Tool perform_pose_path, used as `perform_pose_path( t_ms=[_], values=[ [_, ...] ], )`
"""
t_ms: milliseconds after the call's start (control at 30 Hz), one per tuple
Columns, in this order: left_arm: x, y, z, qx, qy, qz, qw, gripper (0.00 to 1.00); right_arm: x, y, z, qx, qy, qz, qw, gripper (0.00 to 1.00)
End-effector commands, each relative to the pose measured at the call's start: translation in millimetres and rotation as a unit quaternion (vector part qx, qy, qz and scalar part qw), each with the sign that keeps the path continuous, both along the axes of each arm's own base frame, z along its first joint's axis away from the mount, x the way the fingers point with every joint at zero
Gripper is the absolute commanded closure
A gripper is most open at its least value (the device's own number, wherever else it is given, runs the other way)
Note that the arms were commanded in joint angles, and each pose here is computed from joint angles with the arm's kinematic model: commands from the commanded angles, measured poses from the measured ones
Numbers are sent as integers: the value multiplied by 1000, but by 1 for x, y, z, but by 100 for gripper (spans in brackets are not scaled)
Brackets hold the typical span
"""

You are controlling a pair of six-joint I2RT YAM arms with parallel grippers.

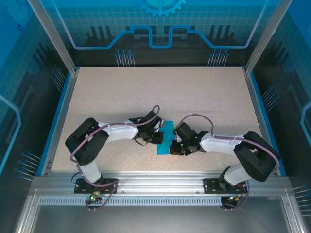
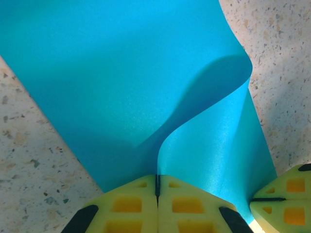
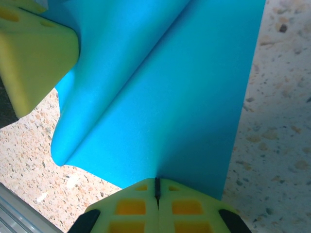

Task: Fold a paper plane with a square sheet of paper (fold left side to right side)
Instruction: Fold the triangle a second time at the center of the table.

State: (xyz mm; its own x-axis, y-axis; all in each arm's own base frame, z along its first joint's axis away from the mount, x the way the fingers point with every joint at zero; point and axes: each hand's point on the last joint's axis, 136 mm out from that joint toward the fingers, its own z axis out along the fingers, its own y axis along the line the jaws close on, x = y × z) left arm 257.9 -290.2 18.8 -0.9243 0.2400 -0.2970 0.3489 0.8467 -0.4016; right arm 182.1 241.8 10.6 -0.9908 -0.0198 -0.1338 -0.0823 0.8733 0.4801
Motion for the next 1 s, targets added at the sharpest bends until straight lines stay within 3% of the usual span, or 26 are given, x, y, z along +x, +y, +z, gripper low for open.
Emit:
perform_pose_path(
  t_ms=[0, 967],
  values=[
    [11, 0, -1, 9, -12, -1, 1000, 93, -16, -15, -18, -49, 29, 8, 998, 100],
    [-1, 2, -15, 21, 22, -15, 999, 93, -14, -15, -16, -55, 31, 14, 998, 100]
  ],
)
